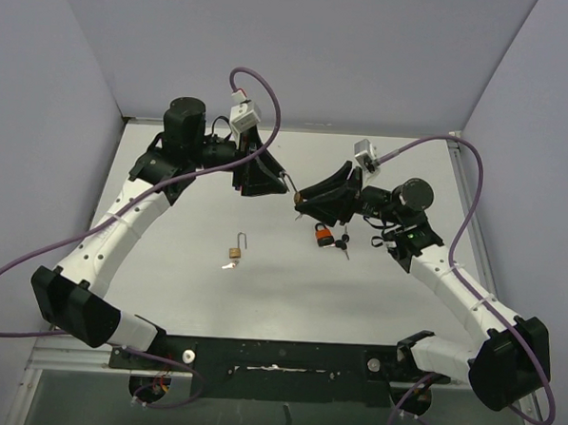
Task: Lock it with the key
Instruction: Lock the lock.
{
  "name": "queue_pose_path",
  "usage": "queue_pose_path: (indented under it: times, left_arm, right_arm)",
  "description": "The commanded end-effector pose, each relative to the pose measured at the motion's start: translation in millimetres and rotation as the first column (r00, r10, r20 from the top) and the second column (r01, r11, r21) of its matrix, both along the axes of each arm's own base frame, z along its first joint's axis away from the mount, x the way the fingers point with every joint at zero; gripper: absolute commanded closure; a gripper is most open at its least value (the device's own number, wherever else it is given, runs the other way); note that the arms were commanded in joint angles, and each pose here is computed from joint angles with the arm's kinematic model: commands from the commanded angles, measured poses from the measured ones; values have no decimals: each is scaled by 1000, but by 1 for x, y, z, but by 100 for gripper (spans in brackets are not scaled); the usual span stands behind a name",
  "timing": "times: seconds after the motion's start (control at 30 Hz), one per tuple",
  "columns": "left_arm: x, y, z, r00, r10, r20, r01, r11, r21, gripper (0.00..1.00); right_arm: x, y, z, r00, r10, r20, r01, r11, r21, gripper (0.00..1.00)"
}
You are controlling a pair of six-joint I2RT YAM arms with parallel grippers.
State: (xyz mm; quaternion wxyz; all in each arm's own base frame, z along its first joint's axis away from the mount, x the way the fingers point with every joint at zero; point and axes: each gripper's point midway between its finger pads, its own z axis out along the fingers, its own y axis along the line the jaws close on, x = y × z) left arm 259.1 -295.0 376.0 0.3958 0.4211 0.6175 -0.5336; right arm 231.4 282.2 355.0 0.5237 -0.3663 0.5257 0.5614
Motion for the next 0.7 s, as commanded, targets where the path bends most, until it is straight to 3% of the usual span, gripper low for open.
queue_pose_path:
  times: [0.0, 0.27, 0.37, 0.53, 0.67]
  left_arm:
    - [0, 0, 25, 996, 15, 92, -9, 998, -63, 48]
    - [1, -3, 34, 995, 10, 98, 1, 994, -109, 50]
    - [-2, -4, 36, 995, -11, 100, 23, 993, -116, 62]
    - [-8, -3, 37, 994, -41, 105, 53, 992, -115, 90]
    - [-11, 0, 41, 992, -29, 120, 44, 992, -121, 100]
  right_arm:
    - [-11, -2, 41, 992, 4, 127, -12, 998, 64, 100]
    - [-13, -1, 43, 992, 16, 128, -24, 998, 64, 100]
    - [-12, -1, 43, 992, 8, 127, -17, 998, 67, 100]
    - [-12, 0, 42, 992, 1, 124, -10, 998, 68, 100]
    - [-8, 2, 35, 993, -21, 116, 16, 999, 41, 100]
